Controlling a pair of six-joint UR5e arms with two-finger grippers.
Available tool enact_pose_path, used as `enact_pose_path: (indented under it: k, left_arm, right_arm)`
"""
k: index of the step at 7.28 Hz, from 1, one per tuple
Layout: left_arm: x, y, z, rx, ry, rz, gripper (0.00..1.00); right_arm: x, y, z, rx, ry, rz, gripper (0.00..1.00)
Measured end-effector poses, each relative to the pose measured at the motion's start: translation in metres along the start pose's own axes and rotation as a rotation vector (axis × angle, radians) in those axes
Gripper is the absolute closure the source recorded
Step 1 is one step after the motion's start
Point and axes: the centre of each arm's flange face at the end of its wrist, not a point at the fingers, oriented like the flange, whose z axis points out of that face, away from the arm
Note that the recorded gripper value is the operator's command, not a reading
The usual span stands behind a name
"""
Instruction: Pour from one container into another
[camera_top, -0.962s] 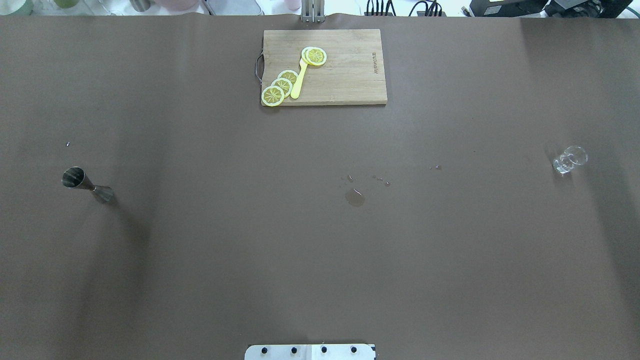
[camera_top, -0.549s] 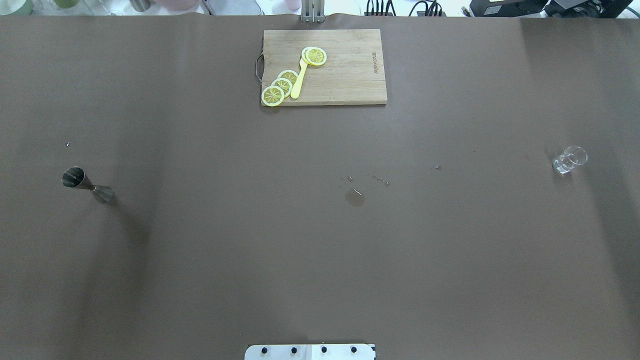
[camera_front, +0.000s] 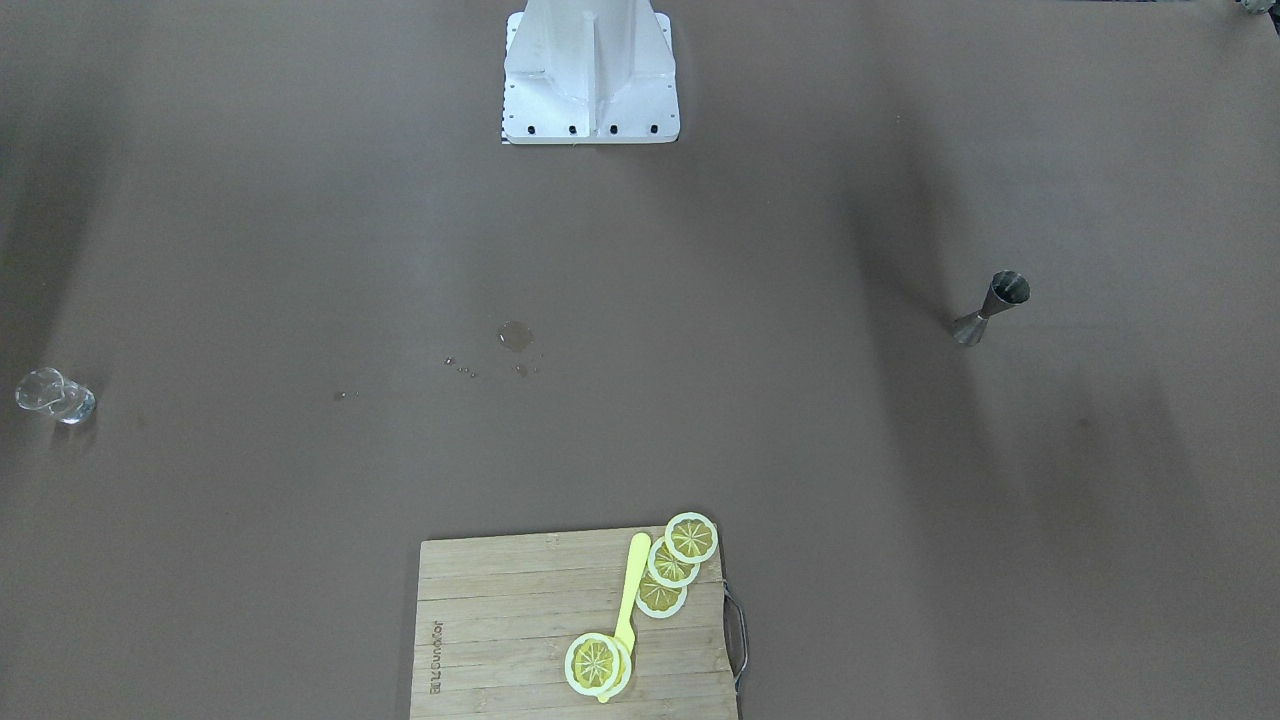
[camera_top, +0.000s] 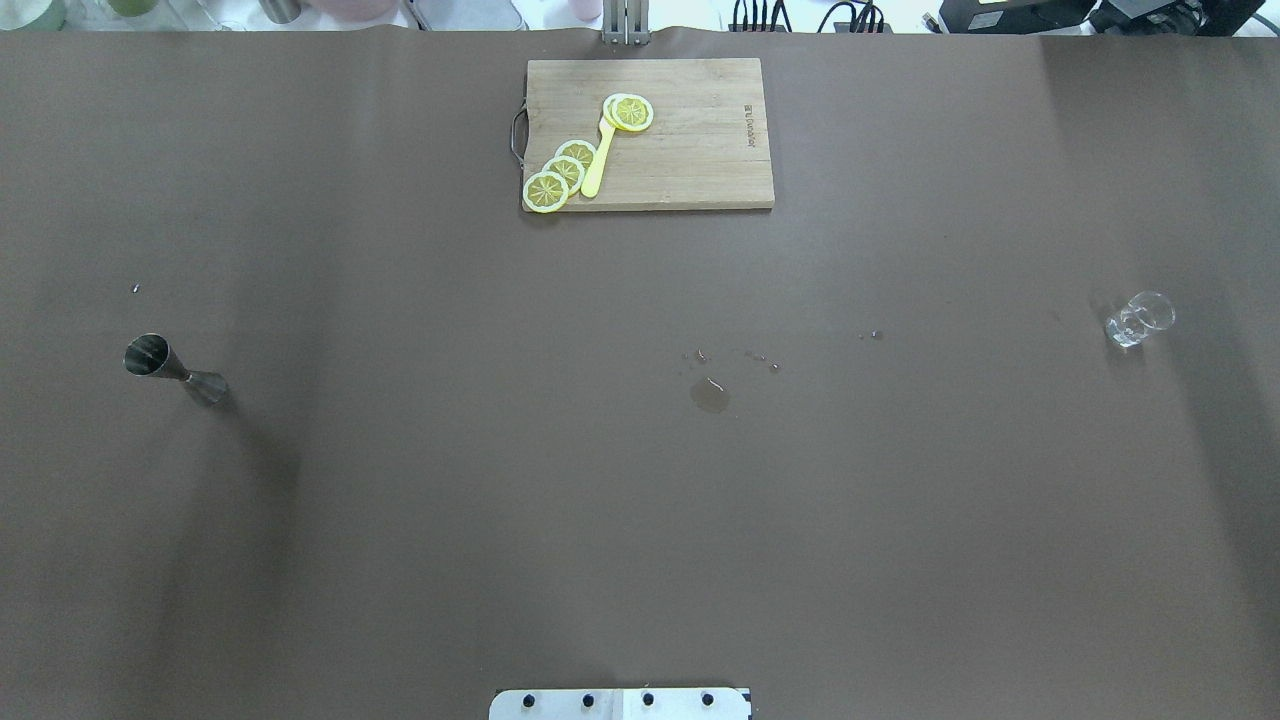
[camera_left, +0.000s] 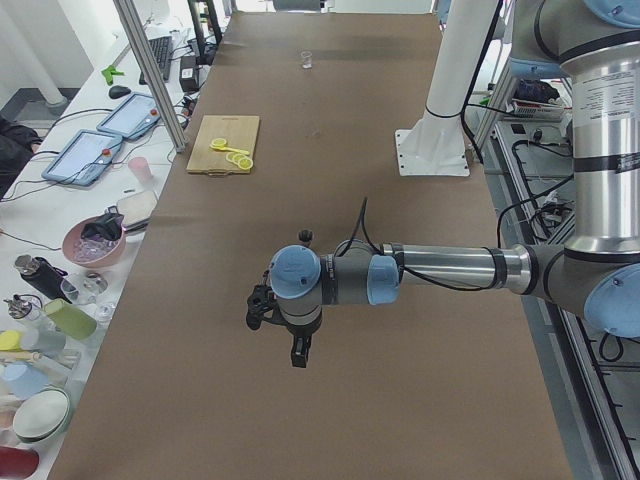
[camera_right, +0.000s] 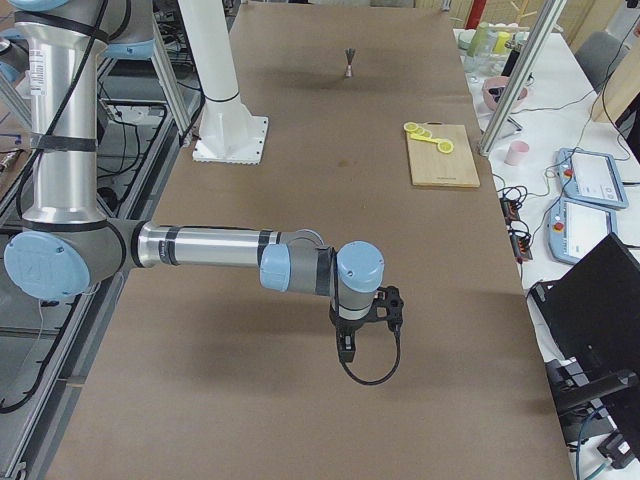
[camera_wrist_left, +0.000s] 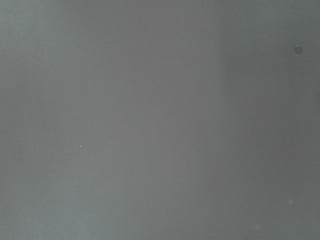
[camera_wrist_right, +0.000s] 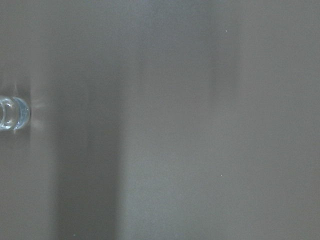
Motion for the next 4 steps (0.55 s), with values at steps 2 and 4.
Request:
enact_pose_path:
  k: [2,4]
  left_arm:
    - [0.0,0.0001,0.0,0.0,0.0,0.0,0.02]
    - [0.0002,-0.0006,-0.0003,0.001,0.0,0.001,0.02]
  right_arm:
    - [-0.0016,-0.0013,-0.0016,0.004,-0.002,0.062,0.0]
    - [-0.0032,-0.003,-0.0037,0.009,0.0,0.084,0.0]
